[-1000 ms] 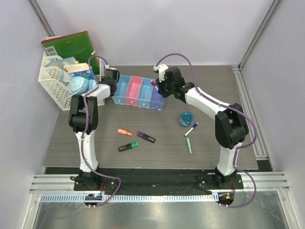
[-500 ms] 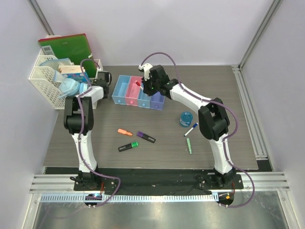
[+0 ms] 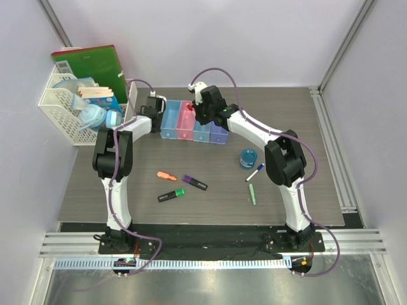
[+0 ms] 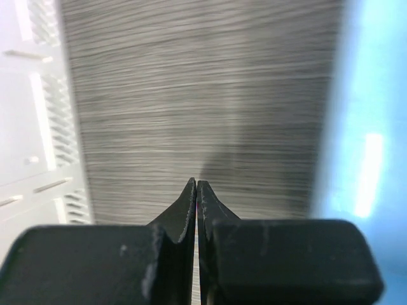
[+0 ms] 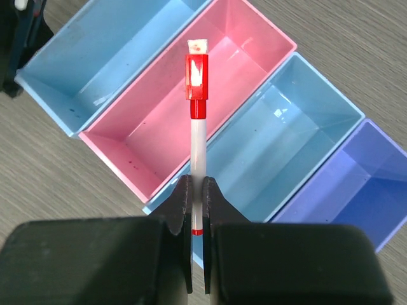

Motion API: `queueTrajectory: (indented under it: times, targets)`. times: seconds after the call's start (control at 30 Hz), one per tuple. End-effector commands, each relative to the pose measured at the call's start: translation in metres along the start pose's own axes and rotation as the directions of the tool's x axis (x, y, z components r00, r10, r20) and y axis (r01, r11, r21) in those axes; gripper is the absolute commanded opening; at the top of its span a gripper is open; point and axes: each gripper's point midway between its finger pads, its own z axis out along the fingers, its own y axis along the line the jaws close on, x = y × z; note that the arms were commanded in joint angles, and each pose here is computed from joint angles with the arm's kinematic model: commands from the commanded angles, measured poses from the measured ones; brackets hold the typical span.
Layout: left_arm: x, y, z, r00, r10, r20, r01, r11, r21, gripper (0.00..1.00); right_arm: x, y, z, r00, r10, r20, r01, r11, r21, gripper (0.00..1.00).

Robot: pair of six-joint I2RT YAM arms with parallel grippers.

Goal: Sort the stationery into containers
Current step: Place the pen in the storage box.

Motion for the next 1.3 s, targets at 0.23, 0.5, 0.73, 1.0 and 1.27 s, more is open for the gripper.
queueTrajectory:
  times: [0.23,0.5,0.73,1.0,1.27]
  targets:
    - [-0.013,-0.026,-0.027,0.996,-0.041,0.074,0.03,0.99,0.14,0.0,-0.003,-0.04,0.003,0.997,0.068,0.047,-0.075,0.979,0.192,0.01]
    - [-0.01,-0.037,-0.033,0.996,-0.055,0.074,0.039,0.979,0.201,0.0,0.016,-0.053,0.008,0.994,0.102,0.032,-0.107,0.959,0.264,0.01]
    - [-0.01,-0.046,-0.035,0.996,-0.023,0.082,0.003,0.973,0.232,0.0,0.024,-0.059,0.014,0.992,0.122,0.024,-0.124,0.952,0.279,0.01]
    - [-0.017,-0.063,-0.04,0.993,0.053,0.102,-0.077,0.965,0.249,0.0,0.033,-0.06,0.018,0.991,0.131,0.008,-0.128,0.948,0.291,0.01]
    - [-0.023,-0.068,-0.046,0.992,0.057,0.113,-0.084,0.963,0.256,0.0,0.036,-0.062,0.017,0.992,0.128,0.001,-0.122,0.947,0.298,0.09]
